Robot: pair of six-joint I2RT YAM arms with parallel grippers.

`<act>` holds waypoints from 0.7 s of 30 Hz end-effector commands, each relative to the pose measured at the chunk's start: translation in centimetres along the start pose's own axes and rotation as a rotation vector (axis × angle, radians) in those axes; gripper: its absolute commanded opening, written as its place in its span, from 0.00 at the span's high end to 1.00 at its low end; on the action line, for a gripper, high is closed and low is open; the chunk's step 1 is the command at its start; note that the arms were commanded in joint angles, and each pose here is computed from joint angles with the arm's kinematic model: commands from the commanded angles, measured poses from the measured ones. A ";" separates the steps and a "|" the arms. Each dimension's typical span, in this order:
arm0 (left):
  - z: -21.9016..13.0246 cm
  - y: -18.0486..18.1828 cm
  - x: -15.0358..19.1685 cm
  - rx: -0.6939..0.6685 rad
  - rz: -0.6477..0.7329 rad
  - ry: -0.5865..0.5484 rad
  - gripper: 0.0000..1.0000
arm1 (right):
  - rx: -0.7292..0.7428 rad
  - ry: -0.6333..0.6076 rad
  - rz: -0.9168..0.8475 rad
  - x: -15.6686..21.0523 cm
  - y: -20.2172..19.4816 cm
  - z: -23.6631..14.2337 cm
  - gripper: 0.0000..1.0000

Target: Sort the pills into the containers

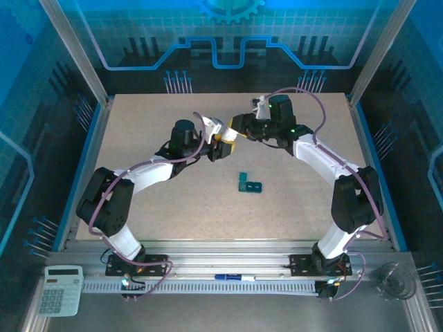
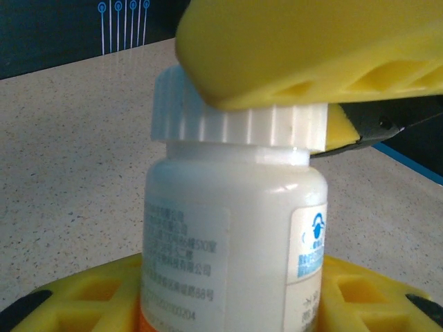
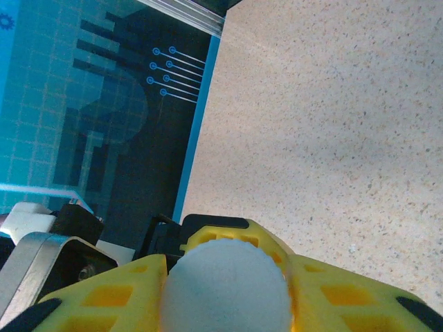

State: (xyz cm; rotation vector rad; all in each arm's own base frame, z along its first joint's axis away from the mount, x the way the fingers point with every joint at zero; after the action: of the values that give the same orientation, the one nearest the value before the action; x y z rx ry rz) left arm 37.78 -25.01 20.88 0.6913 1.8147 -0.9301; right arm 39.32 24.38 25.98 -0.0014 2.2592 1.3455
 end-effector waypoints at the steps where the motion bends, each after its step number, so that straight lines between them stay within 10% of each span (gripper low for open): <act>1: -0.6 -0.8 -1.6 0.018 0.051 -0.056 1.00 | -0.045 0.044 -0.067 0.4 1.4 0.5 0.65; 15: -2.3 -2.3 -5.7 0.170 0.008 -0.189 1.00 | -0.297 0.039 -0.535 -0.8 4.9 -2.4 0.67; 21: -1.9 -1.9 -6.1 0.163 0.020 -0.214 1.00 | -0.285 -0.045 -0.511 -2.4 6.3 -4.0 0.29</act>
State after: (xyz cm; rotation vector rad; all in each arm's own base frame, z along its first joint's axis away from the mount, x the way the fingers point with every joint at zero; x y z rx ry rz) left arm 37.54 -25.02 24.75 0.6774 1.6562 -1.0974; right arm 38.59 24.55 30.07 -0.5732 1.9495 1.3664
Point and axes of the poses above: each hand's point on the last joint's axis, 136 mm out from that joint toward the fingers, its own z axis out along the fingers, its own y axis along the line the jaws close on, x = y × z, the point moved 4 cm from there along -z, back along the fingers, and after that the axes turned 1 degree about -z, right-handed, at the moved point
